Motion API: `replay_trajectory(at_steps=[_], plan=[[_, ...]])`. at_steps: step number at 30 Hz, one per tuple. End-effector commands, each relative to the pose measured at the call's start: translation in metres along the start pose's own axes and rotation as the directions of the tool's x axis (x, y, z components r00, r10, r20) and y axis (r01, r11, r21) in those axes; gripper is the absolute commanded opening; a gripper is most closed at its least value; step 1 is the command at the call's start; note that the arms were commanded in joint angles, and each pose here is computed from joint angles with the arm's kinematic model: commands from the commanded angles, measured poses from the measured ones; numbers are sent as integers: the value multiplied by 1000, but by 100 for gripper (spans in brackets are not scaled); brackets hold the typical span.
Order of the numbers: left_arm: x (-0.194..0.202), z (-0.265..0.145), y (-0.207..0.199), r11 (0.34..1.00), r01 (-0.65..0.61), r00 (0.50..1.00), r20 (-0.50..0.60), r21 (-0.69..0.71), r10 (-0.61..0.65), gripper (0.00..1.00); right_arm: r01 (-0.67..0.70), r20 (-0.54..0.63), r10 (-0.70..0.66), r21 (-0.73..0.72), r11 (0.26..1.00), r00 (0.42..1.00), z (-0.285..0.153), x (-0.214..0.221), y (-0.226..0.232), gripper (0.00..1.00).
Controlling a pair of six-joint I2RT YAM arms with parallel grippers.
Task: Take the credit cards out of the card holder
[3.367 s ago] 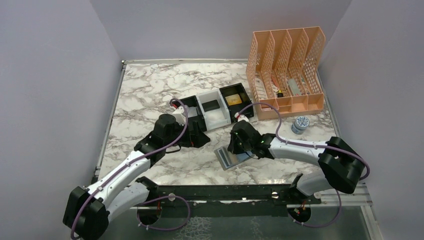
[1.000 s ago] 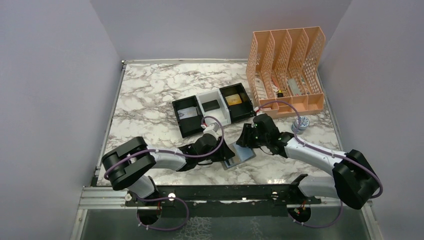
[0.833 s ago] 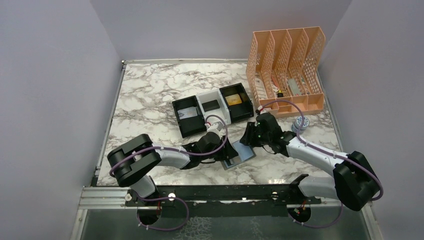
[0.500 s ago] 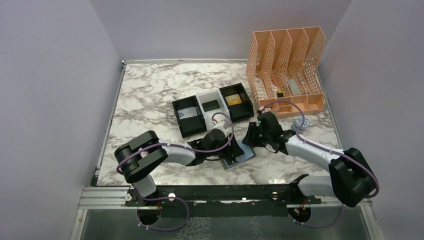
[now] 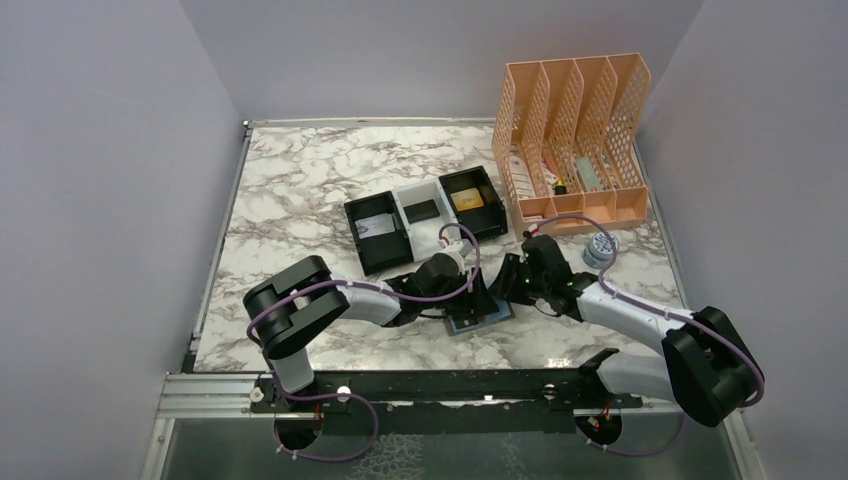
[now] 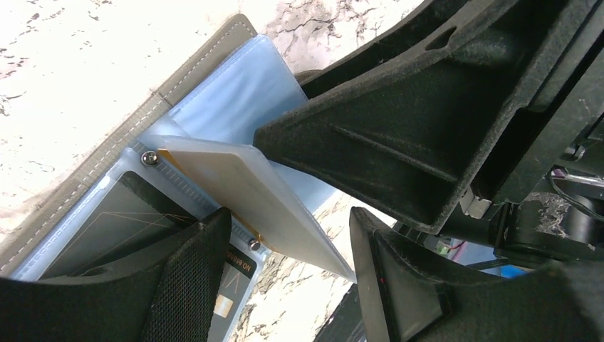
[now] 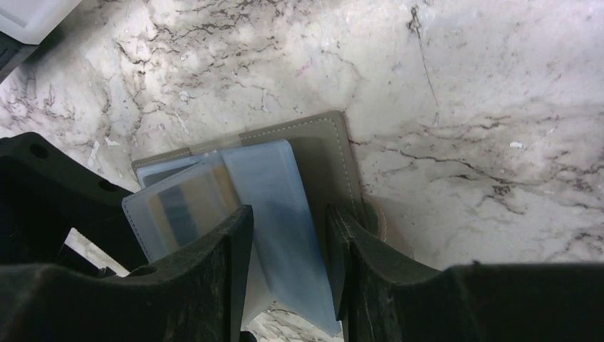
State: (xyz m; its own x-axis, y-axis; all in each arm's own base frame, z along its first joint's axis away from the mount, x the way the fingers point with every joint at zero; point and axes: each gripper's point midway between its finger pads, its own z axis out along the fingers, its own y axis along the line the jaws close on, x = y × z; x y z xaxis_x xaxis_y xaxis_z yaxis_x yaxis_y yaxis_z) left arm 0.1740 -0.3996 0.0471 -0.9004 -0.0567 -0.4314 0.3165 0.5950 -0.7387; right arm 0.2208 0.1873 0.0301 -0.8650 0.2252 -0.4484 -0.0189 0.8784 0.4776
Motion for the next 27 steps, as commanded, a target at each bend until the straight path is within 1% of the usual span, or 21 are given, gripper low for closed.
replay_trajectory(at_steps=[1, 3, 6, 8, 11, 13, 17, 20, 22, 25, 27], plan=[[2, -2, -7, 999, -29, 999, -13, 27, 30, 65, -75, -24, 75, 8, 997, 997, -5, 15, -7, 43], [1, -4, -5, 999, -39, 999, -10, 17, 39, 67, -76, 17, 75, 55, 996, 997, -7, 10, -16, 44], [1, -4, -8, 998, -55, 998, -20, 20, 55, 69, -36, 54, 31, 97, 995, 998, -13, -3, -23, 46], [1, -3, -11, 998, -61, 998, -29, 33, 62, 69, -37, 48, 33, 78, 996, 998, -15, -9, -26, 48], [0, -4, -18, 995, -80, 996, -34, 56, 82, 71, -49, 45, 47, 49, 998, 998, -17, -19, -33, 49], [0, -4, -24, 991, -105, 993, -42, 81, 109, 72, -26, 46, 24, 31, 999, 999, -20, -25, -29, 49], [-2, -5, -41, 979, -146, 986, -57, 146, 155, 74, -25, 51, 26, -21, 999, 998, -24, -33, -19, 49], [-3, -6, -50, 971, -164, 982, -62, 176, 177, 76, -28, 80, 29, -10, 1000, 996, -30, -40, -18, 49], [-8, -12, -61, 964, -173, 982, -43, 201, 185, 76, -31, 111, 29, 19, 999, 993, -34, -46, -21, 49], [-12, -18, -59, 967, -173, 984, -17, 184, 179, 76, -20, 130, 17, 22, 1000, 991, -39, -49, -22, 49], [-15, -21, -50, 977, -164, 986, 12, 137, 164, 76, 12, 118, -7, -43, 999, 993, -40, -46, -11, 47]])
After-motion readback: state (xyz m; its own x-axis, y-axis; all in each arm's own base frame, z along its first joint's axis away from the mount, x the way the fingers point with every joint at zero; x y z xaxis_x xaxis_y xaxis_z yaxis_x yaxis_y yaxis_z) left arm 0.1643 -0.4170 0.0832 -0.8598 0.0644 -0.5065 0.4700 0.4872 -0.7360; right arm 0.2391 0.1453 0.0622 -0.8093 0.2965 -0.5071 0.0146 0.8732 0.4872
